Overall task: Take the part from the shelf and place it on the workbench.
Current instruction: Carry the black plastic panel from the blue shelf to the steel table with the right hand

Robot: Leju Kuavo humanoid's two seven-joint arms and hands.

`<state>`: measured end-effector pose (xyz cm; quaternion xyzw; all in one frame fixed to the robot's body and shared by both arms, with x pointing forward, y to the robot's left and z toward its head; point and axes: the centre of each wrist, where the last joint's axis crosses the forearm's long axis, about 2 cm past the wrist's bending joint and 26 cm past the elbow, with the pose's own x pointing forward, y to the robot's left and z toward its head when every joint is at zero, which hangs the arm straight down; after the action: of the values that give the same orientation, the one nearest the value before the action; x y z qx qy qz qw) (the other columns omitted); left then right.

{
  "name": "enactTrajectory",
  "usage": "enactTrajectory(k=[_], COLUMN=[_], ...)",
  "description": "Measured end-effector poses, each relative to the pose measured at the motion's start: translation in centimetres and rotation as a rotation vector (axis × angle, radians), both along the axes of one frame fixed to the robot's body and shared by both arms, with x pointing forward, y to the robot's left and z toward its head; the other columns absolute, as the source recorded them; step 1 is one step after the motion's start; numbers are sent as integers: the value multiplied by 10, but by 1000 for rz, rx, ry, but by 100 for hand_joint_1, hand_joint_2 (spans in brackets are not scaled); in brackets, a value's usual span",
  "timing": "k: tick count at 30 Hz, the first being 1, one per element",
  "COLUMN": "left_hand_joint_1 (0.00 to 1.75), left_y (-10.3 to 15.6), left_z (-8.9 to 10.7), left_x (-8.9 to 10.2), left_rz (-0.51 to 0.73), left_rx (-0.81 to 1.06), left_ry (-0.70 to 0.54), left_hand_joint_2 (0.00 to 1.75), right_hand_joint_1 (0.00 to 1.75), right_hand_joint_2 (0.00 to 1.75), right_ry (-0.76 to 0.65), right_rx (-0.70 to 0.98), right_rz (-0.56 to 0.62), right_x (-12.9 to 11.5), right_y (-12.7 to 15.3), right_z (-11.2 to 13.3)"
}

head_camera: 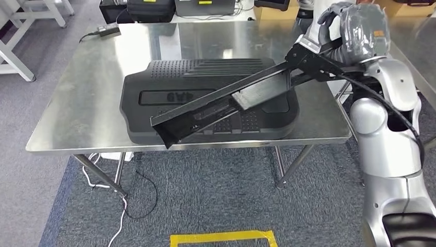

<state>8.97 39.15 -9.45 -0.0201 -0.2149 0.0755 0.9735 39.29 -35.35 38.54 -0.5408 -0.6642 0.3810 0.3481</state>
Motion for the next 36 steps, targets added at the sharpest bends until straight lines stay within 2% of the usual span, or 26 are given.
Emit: enactTrajectory(k=[19, 36], left_hand_joint_1=[0, 0], left_y=[1, 2], left_z=[2, 1], left_x=[7, 1], left_rz=[-8, 2], left_rx=[4, 3], left_ry=[-10, -1], left_hand_joint_2=[175, 175], right_hand_joint_1=[175, 175], right_hand_joint_2=[175, 175], right_ry=[-15, -8], right_rx=[-11, -6], right_rz=[-1, 4], right_x=[1, 1], right_y=[0, 3], right_z=[4, 1])
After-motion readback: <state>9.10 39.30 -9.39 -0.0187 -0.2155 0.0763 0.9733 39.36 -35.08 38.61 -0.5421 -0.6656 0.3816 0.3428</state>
